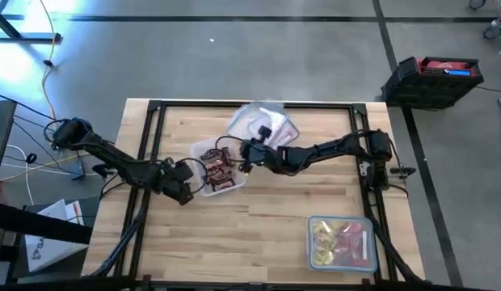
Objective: Sort candy
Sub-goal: Close the transparent bin
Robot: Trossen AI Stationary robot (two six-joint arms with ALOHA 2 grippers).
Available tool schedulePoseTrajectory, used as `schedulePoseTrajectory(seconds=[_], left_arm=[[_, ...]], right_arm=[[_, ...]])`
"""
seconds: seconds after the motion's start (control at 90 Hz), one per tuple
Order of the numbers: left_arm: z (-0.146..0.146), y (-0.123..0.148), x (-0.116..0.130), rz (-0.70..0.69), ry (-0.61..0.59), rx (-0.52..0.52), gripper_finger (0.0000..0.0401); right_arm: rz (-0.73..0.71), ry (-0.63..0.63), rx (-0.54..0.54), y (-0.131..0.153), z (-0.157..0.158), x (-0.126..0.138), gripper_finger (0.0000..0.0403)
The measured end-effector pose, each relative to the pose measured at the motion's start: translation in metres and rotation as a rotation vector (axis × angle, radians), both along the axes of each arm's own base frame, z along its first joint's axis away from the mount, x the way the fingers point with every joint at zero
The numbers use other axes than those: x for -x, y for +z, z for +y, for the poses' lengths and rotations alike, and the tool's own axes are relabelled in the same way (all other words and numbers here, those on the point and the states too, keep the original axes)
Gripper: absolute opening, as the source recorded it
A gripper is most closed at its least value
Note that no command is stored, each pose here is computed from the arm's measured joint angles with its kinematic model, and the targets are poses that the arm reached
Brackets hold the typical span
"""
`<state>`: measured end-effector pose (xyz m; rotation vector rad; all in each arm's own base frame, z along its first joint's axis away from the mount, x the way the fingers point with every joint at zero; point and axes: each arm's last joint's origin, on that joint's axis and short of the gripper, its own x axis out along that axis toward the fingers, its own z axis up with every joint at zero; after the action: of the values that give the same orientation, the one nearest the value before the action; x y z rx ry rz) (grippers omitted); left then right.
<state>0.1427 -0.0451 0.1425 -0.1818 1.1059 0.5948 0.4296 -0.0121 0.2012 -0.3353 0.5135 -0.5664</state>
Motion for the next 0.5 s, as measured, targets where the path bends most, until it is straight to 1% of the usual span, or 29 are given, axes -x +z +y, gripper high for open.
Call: schedulePoseTrajectory(seconds=[0.111, 0.211, 0.311, 0.444, 0.5], left_arm=[[0.002, -0.005, -0.002, -0.027, -0.061, -0.066, 0.0158], [0.004, -0.009, -0.004, -0.05, -0.108, -0.098, 0.0158], [0.008, -0.009, -0.006, -0.05, -0.113, -0.13, 0.0158], [0.013, -0.007, -0.007, -0.058, -0.092, -0.234, 0.0158], [0.015, -0.007, -0.007, -0.057, -0.09, -0.255, 0.0158]], right_arm=[[-0.027, 0.153, -0.027, 0.013, 0.018, -0.008, 0.0001], [-0.043, 0.302, -0.092, 0.016, 0.033, -0.01, 0.0], [-0.05, 0.401, -0.139, 0.013, 0.047, -0.012, 0.0], [-0.043, 0.529, -0.164, -0.003, 0.062, -0.017, 0.0], [-0.036, 0.57, -0.183, -0.009, 0.066, -0.018, 0.0]])
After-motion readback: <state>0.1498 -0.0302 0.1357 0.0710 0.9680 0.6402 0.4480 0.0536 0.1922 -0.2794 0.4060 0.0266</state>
